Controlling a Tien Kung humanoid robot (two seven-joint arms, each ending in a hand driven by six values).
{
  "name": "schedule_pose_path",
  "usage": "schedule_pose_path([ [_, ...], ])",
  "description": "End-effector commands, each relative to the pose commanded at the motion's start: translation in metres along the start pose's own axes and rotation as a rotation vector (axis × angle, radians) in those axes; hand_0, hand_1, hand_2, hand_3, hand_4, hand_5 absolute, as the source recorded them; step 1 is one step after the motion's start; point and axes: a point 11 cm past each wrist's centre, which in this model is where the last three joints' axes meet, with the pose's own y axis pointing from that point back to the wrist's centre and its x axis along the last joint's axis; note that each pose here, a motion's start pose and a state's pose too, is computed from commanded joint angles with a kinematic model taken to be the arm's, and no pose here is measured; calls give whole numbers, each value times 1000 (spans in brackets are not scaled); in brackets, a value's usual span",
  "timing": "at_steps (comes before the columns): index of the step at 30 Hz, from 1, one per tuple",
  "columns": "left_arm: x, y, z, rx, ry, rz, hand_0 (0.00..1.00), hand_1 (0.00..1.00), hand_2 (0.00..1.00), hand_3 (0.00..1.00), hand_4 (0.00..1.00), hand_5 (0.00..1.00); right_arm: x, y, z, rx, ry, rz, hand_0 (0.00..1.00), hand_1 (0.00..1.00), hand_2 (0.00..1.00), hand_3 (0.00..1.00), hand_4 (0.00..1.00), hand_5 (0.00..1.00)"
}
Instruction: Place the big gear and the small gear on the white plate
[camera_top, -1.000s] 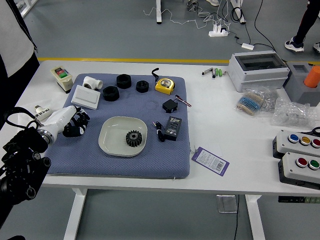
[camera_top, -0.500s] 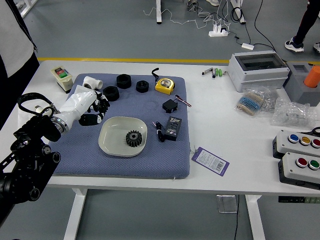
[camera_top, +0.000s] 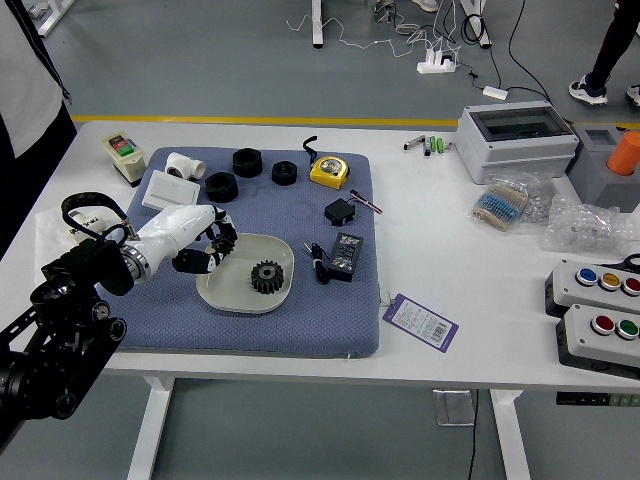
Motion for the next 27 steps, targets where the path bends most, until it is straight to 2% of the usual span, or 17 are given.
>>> schedule_pose_path([
  [4, -5, 0, -3, 7, 6, -10, 521, 667, 711, 630, 957, 95, 0, 0, 0, 0, 3, 0, 660, 674, 740, 567, 786, 674],
  [5, -7, 0, -4, 11, 9, -13, 598, 736, 789, 771, 998, 249, 0, 0, 0, -1, 3, 0, 660, 674, 740, 567, 786, 673],
  [10, -5, 1, -4, 9, 11, -6, 598, 736, 789, 771, 998, 249, 0, 0, 1, -2, 3, 1, 660, 674, 740, 567, 786, 673],
  [11, -3, 2, -2, 4, 11, 5, 655, 774, 832, 786, 998, 286, 0, 0, 1, -2, 4, 1, 660, 674, 740, 567, 787, 674],
  [12, -3, 2, -2, 3, 11, 8, 655, 774, 832, 786, 998, 286, 0, 0, 1, -2, 4, 1, 660, 674, 740, 567, 787, 674],
  [16, 5, 2, 3, -18, 12, 55, 655, 774, 832, 786, 998, 286, 1, 0, 0, -1, 7, 2, 660, 674, 740, 567, 787, 674],
  [17, 8, 2, 5, -27, 12, 81, 698, 802, 862, 791, 998, 262, 1, 0, 0, -1, 6, 2, 660, 674, 740, 567, 788, 675],
  [20, 14, 3, 7, -48, 18, 141, 698, 802, 862, 791, 998, 262, 0, 0, 0, 0, 5, 2, 660, 674, 740, 567, 788, 675],
  [27, 19, 10, -4, -24, 64, 253, 731, 804, 860, 773, 970, 255, 0, 0, 0, 1, 6, 1, 660, 674, 740, 568, 789, 675],
])
